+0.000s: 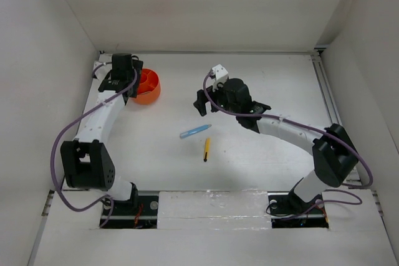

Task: Sort the stationery into containers
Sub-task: Place the stapler in the storage box, then pick up the stationery from the center of the board.

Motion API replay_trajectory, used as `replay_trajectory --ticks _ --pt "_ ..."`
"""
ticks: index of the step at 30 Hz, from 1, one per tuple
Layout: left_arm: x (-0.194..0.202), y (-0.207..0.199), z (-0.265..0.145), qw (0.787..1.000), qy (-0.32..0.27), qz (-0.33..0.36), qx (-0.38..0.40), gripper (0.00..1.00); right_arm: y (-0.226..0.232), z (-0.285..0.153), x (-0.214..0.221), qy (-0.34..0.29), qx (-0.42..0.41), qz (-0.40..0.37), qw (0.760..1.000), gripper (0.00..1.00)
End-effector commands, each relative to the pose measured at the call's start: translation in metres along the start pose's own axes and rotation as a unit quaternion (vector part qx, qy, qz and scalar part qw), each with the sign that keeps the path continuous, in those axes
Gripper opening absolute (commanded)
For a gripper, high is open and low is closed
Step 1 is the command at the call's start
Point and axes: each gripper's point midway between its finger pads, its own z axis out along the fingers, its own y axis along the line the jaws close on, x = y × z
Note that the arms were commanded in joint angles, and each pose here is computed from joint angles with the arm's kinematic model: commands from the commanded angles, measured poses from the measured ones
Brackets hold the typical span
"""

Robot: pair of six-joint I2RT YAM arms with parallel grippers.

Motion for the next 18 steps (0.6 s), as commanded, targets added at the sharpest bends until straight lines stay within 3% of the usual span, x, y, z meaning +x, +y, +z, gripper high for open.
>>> replay_trajectory --ticks 1,4,5,8,9,13,17,18 --pt "-0.019 -0.032 -0.034 0.997 -0.016 0.023 0.075 0.88 -0.017 0.008 0.002 0.027 0.073 -0.010 0.997 1.00" --pt "-0.017 -0.046 -0.048 0.988 -0.004 0.099 0.117 0.93 -0.020 0.005 0.019 0.078 0.123 -0.020 0.989 1.00" --pt "-0.017 -0.050 -0.054 0.985 -0.002 0.118 0.129 1.00 -0.021 0.002 0.028 0.091 0.154 -0.027 0.984 1.00" --pt "-0.014 -0.063 -0.069 0.964 0.014 0.209 0.161 1.00 -0.023 -0.017 0.061 0.141 0.220 -0.007 0.965 1.00" --pt "-0.012 -0.051 -0.072 0.965 0.027 0.223 0.135 1.00 -0.010 -0.019 0.067 0.149 0.217 -0.006 0.965 1.00" --pt "0.004 -0.042 -0.090 0.946 0.073 0.268 0.165 1.00 0.007 -0.038 0.109 0.190 0.236 0.011 0.953 0.98" --pt "0.008 -0.007 -0.098 0.929 0.087 0.330 0.144 1.00 0.019 -0.053 0.135 0.221 0.257 0.044 0.940 0.91" --pt "0.010 -0.004 -0.104 0.921 0.096 0.344 0.154 1.00 0.021 -0.059 0.141 0.229 0.265 0.060 0.935 0.84"
